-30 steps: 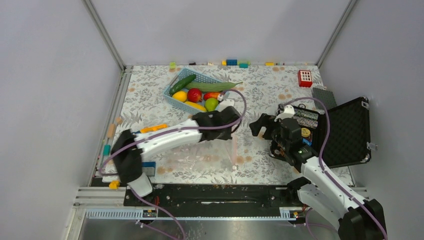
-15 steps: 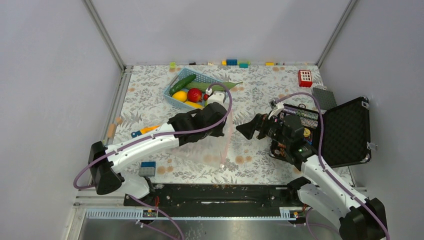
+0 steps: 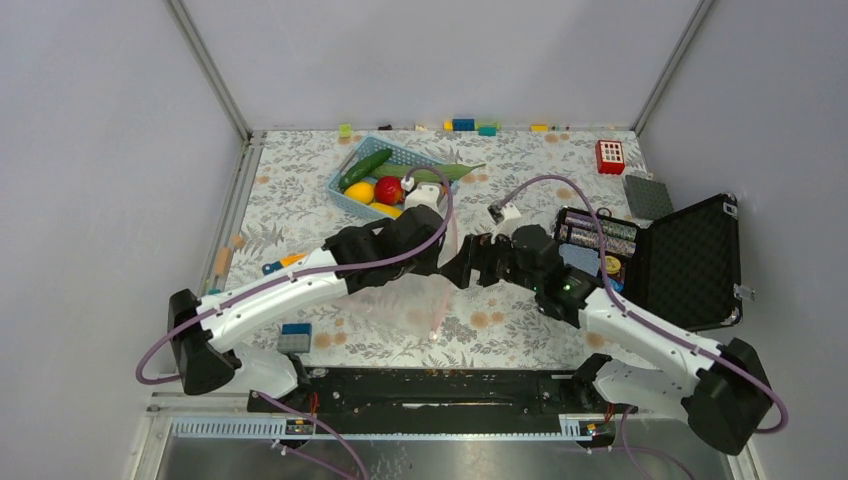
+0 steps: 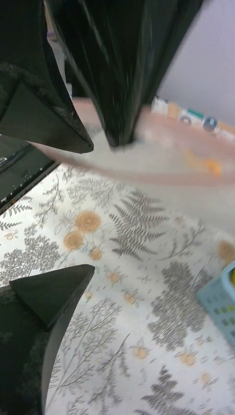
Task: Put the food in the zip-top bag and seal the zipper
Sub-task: Open the zipper of the food storage bag.
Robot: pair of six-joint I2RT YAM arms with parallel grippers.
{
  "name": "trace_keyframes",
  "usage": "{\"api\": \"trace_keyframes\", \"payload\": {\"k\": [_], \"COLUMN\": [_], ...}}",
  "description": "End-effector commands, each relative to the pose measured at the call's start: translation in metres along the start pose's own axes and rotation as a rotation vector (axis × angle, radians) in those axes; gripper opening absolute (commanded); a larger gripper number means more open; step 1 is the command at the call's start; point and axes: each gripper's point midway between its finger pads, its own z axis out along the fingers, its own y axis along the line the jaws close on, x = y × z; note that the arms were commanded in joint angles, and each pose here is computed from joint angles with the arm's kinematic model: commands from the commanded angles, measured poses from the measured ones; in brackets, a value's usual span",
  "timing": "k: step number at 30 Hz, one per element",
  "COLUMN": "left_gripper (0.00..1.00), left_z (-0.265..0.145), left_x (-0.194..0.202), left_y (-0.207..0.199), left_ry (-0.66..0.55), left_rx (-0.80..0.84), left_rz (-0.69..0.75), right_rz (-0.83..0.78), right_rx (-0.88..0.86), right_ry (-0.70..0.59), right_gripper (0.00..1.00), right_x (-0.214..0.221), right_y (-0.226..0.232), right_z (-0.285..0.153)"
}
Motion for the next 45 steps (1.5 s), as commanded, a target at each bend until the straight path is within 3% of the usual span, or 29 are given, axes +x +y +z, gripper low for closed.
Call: {"api": "trace_keyframes", "payload": {"k": [1,9,15,19,27,35,39,45], "left_gripper": [0.00,0.00,0.00,0.00,0.26,0.67,0.72,0.73], "left_z": [-0.027,-0.056,-0.092,-0.116,-0.094,-0.075,-0.065,-0.047], "left_x": [-0.025,-0.032,-0.033,-0.038,-0.041,-0.029,-0.016,-0.005], "left_y": [0.001,0.033,0.077,0.107,0.081,0.055,0.039,0.041], "left_ry": [-0.090,-0.115,-0.119,-0.159,-0.175,-0.107,-0.054,-0.042], "left_rx": [0.028,-0.078,-0.240,-0.361,-0.264,-0.163,-0.097,-0.136], "left_rz": [-0.051,-0.030,-0.017,-0.034,-0.074,-0.108,-0.134,-0.213], "right_rz": [-0.022,-0.001,-0.018,-0.026,-0.054,-0.001,0.002,0.021], "right_rx": [0.172,0.273,0.401,0.379,0.144,0.124,0.164,0.173], "right_ry": [-0.014,-0.016,-0.006,0.017,0.021,-0.025,-0.021,-0.039], "right_gripper": [0.87,0.29,0.09,0.00,0.00,0.00,0.00,0.00], "right_x": [-0.004,-0.008,-0.016,-0.013,-0.021,-0.035,-0.036,-0.036], "right_y": [-0.019,-0.031,-0.045,-0.039,0.024,0.061,0.066,0.073], "right_z": [0.013,0.026,0.007,0.004,0.008,0.015,0.022,0.026]}}
